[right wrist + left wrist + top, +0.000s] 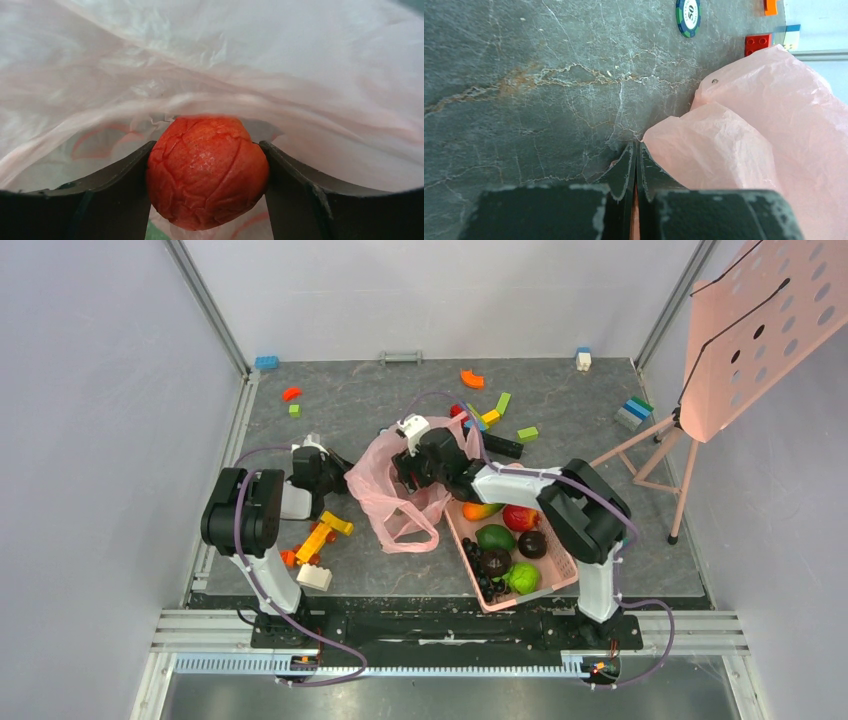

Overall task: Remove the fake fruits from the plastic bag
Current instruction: Take out the fake fruit from the plastic bag, then place the fake fruit in the bin.

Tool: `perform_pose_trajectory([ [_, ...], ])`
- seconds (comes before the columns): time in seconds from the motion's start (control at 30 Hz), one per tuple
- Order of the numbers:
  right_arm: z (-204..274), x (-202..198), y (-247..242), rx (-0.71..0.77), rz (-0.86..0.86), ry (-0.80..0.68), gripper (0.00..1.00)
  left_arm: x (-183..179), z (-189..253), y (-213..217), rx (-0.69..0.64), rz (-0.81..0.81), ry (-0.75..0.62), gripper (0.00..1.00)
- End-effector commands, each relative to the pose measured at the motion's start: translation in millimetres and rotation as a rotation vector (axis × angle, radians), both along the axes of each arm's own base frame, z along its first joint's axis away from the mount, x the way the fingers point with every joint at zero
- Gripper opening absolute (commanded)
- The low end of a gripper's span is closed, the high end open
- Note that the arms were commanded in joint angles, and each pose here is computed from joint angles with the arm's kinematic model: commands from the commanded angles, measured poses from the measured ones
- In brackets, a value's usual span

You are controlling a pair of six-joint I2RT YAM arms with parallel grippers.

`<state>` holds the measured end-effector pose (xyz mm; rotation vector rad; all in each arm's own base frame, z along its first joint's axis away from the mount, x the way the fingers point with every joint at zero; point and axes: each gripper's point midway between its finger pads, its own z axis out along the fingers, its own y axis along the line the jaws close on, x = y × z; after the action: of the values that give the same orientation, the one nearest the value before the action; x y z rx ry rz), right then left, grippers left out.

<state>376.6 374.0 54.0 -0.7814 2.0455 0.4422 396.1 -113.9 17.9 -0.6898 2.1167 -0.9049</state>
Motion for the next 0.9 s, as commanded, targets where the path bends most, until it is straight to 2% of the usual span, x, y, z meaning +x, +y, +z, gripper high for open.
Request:
perform_pose_trajectory([
  [0.0,78,6,-5,0.092,-0.021,-0.15,0.62,6,3,-2,-0.021,0.003,-0.001,0.04],
  [0.37,146,-18,-28,0.185,-0.028,-0.218,0.62,6,3,-2,-0.018,0.003,0.0,0.04],
  [0.6,173,-50,-57,0.219,-0.02,-0.236,0.61,5,3,-1,-0.017,0.005,0.001,0.04],
  [0.87,158,-93,-119,0.148,-0.08,-0.224,0.62,5,3,-2,-0.019,0.005,0.0,0.04],
])
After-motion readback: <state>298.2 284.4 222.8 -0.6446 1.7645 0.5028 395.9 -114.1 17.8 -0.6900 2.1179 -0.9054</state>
